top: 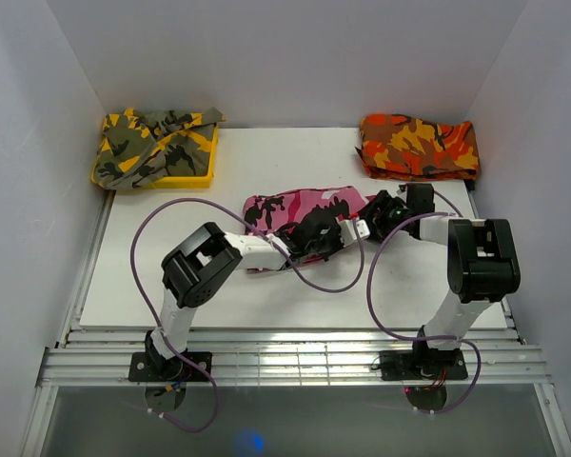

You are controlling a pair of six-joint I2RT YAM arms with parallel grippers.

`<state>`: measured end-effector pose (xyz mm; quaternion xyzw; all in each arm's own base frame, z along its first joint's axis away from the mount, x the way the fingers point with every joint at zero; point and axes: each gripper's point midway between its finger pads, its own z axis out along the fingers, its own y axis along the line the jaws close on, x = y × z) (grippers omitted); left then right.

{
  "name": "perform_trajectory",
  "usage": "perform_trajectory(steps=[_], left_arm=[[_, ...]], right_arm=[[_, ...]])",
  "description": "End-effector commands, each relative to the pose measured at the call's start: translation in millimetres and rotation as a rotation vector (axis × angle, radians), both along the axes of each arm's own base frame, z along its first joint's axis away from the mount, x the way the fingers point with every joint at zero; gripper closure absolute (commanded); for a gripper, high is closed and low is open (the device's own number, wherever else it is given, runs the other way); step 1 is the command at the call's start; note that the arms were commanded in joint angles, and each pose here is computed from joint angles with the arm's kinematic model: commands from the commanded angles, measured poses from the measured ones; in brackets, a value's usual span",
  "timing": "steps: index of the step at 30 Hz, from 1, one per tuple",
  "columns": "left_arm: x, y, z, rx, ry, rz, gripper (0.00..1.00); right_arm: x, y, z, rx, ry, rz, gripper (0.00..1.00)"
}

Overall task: Fold and stack the trousers
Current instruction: Neatly place the folded trousers to the corner

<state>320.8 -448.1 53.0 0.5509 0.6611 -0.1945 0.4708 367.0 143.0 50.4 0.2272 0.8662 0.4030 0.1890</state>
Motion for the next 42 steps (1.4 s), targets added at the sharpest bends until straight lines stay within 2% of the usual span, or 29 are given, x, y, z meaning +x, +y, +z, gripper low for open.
perform_trajectory(steps=[1, 2, 3, 4, 6, 7, 8, 9, 10, 11, 12, 13, 15, 17, 21, 28, 31, 32, 42], left_arm=[[-21, -7, 47, -0.083, -0.022, -0.071, 1.0], [-22, -5, 45, -0.079, -0.017, -0.071, 1.0], [-23, -3, 43, -0.074, -0.013, -0.071, 1.0], [-22, -2, 43, -0.071, -0.015, -0.062, 1.0], [-20, 2, 43, -0.059, 0.009, -0.024, 0.79], [-17, 6, 47, -0.057, 0.012, 0.013, 0.7], [-19, 10, 49, -0.061, 0.046, 0.032, 0.55], [-17, 19, 51, -0.068, 0.069, 0.044, 0.51], [-19, 24, 74, -0.105, 0.072, 0.05, 0.48], [-20, 34, 77, -0.117, 0.132, 0.071, 0.45], [-23, 42, 82, -0.124, 0.158, 0.081, 0.44], [-26, 50, 105, -0.161, 0.165, 0.091, 0.44], [-33, 75, 106, -0.148, 0.262, 0.148, 0.42], [-39, 98, 122, -0.159, 0.292, 0.193, 0.36], [-45, 134, 126, -0.14, 0.277, 0.273, 0.02], [-50, 166, 102, -0.11, 0.386, 0.38, 0.02], [-53, 170, 100, -0.117, 0.396, 0.382, 0.02], [-53, 173, 97, -0.113, 0.4, 0.388, 0.02], [-56, 176, 88, -0.094, 0.415, 0.389, 0.02]], right_arm=[[35, 7, 23, -0.024, -0.165, 0.013, 0.26], [30, 11, 18, -0.017, -0.152, 0.014, 0.29], [29, 15, 18, 0.0, -0.155, 0.016, 0.5], [30, 17, 19, -0.001, -0.168, 0.022, 0.65], [33, 22, 26, 0.011, -0.2, 0.06, 0.92], [36, 23, 31, 0.017, -0.213, 0.069, 0.92], [41, 25, 40, 0.031, -0.247, 0.085, 0.92], [50, 33, 67, 0.073, -0.316, 0.141, 0.92], [57, 36, 81, 0.069, -0.373, 0.183, 0.92], [60, 40, 92, 0.068, -0.402, 0.221, 0.92], [76, 42, 125, 0.052, -0.503, 0.255, 0.92], [82, 43, 138, -0.001, -0.59, 0.301, 0.92], [92, 42, 156, -0.048, -0.645, 0.328, 0.92], [109, 42, 179, -0.09, -0.74, 0.347, 0.92], [145, 41, 201, -0.152, -0.817, 0.36, 0.92], [201, 40, 238, -0.232, -1.003, 0.327, 0.92], [220, 29, 254, -0.231, -1.033, 0.255, 0.92], [225, 24, 273, -0.232, -1.066, 0.231, 0.92], [237, 2, 339, -0.253, -1.195, 0.121, 0.92]])
